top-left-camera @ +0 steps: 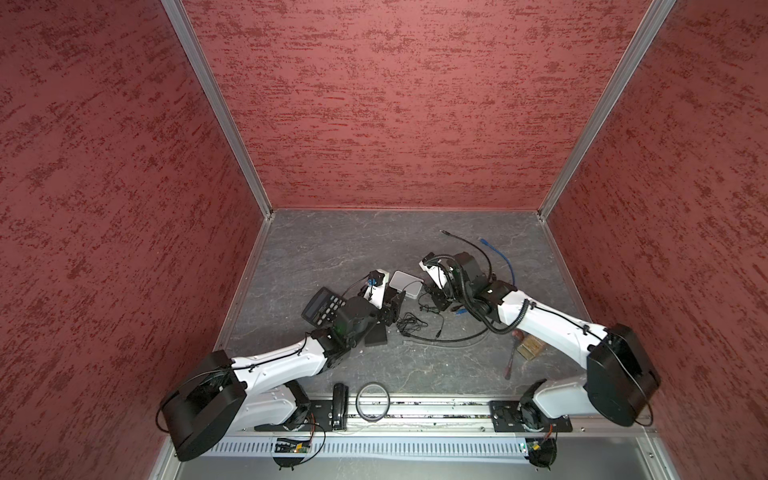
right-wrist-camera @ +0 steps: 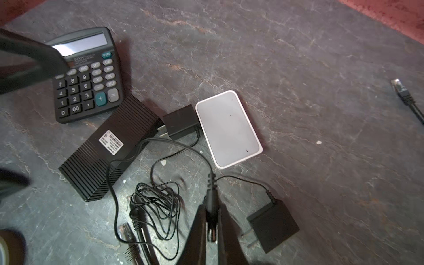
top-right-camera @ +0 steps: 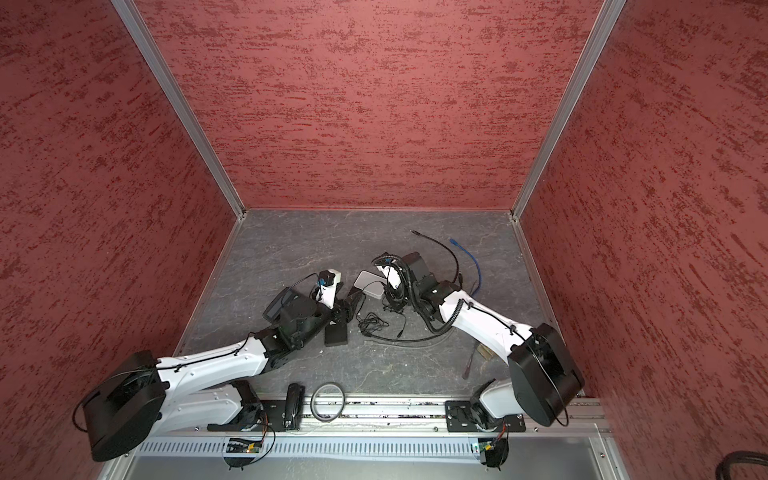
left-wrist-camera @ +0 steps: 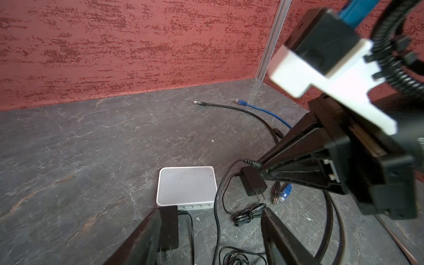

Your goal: Insert the plug into the switch port

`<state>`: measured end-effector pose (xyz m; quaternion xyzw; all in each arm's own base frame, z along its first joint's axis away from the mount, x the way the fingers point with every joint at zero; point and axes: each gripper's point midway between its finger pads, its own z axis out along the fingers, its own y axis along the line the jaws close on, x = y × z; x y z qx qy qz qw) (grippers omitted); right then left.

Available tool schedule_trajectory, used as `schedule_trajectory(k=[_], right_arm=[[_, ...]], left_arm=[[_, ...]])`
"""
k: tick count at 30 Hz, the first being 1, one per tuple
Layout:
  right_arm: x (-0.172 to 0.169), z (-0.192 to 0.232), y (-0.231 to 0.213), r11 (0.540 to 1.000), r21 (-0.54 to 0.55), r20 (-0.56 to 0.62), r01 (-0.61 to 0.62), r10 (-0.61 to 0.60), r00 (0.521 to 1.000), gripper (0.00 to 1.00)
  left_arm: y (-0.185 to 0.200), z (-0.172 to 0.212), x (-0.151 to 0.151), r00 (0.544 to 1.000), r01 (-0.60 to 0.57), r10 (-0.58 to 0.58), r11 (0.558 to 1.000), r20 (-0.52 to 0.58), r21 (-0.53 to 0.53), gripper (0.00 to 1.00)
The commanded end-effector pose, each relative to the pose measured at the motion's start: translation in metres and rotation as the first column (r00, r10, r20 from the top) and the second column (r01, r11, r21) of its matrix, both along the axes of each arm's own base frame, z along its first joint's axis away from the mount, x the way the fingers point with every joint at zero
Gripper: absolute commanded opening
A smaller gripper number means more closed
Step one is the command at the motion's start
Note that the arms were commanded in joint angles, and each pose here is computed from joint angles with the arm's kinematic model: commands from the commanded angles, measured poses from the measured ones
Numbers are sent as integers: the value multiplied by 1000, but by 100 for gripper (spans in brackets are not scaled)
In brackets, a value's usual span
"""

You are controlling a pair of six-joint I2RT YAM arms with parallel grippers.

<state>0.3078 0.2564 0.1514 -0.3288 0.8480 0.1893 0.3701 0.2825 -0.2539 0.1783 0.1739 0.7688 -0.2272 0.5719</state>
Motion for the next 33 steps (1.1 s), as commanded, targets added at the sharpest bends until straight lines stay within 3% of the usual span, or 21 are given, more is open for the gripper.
schedule_trajectory(k=[1, 11, 22, 25, 33], right_arm=[[2, 23, -1, 995, 89, 33, 47, -50, 998, 10], [14, 53, -18, 963, 191, 110, 189, -212, 971, 10], [10, 66, -18, 949, 265, 153, 171, -216, 964, 10], [8, 68, -17, 952, 264, 159, 154, -201, 967, 10], [2, 65, -14, 965, 236, 159, 112, -152, 976, 10]], left_arm=[[-12, -3, 1, 998, 58, -56, 998, -33, 37, 70], [-42, 39, -18, 971, 200, -219, 964, -96, -177, 73], [-71, 52, 3, 913, 89, -246, 899, -327, -428, 75], [-69, 49, 14, 921, 46, -197, 912, -337, -408, 75], [-44, 44, 37, 970, -31, -10, 986, -244, -162, 73]])
